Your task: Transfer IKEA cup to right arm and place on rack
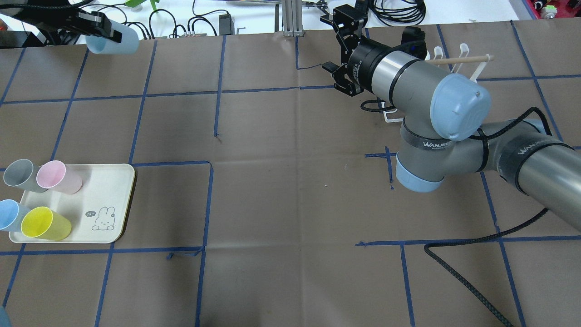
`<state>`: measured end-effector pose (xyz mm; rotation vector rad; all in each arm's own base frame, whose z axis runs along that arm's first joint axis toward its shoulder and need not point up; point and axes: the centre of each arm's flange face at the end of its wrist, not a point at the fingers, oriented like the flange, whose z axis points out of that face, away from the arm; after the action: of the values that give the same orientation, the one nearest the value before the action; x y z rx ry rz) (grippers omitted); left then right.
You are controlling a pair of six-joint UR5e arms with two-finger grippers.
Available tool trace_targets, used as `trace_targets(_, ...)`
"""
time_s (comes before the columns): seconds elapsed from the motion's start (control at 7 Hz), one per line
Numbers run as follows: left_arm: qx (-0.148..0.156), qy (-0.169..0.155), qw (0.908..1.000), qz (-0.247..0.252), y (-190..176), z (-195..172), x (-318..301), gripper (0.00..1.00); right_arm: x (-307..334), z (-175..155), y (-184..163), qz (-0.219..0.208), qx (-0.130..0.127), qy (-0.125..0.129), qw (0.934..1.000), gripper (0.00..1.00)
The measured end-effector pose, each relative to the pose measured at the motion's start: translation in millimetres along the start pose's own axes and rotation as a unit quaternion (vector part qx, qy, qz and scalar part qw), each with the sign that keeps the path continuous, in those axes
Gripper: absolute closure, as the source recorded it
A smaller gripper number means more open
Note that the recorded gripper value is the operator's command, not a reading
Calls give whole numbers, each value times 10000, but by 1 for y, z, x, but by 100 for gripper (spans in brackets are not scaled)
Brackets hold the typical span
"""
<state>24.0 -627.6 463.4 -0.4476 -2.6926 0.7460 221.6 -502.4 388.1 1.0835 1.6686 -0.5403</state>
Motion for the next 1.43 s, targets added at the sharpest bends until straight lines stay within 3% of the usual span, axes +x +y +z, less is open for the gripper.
trace_targets(0.29,1110,401,9906,684,23,43,28,100,6,-7,4,-117,-37,333,9994,0)
trace_targets(0.57,1962,753,9680,1370,64,74,70,100,10,-8,5,-210,-57,403,9989,0)
trace_targets(1.14,2647,1300,9275,2298,114,119,151,100,12,-8,3,-600,-35,442,9972,0)
trace_targets(1.43,2917,1508,9194,2163,128,136,167,100,13,-6,2,-612,-17,461,9971,0)
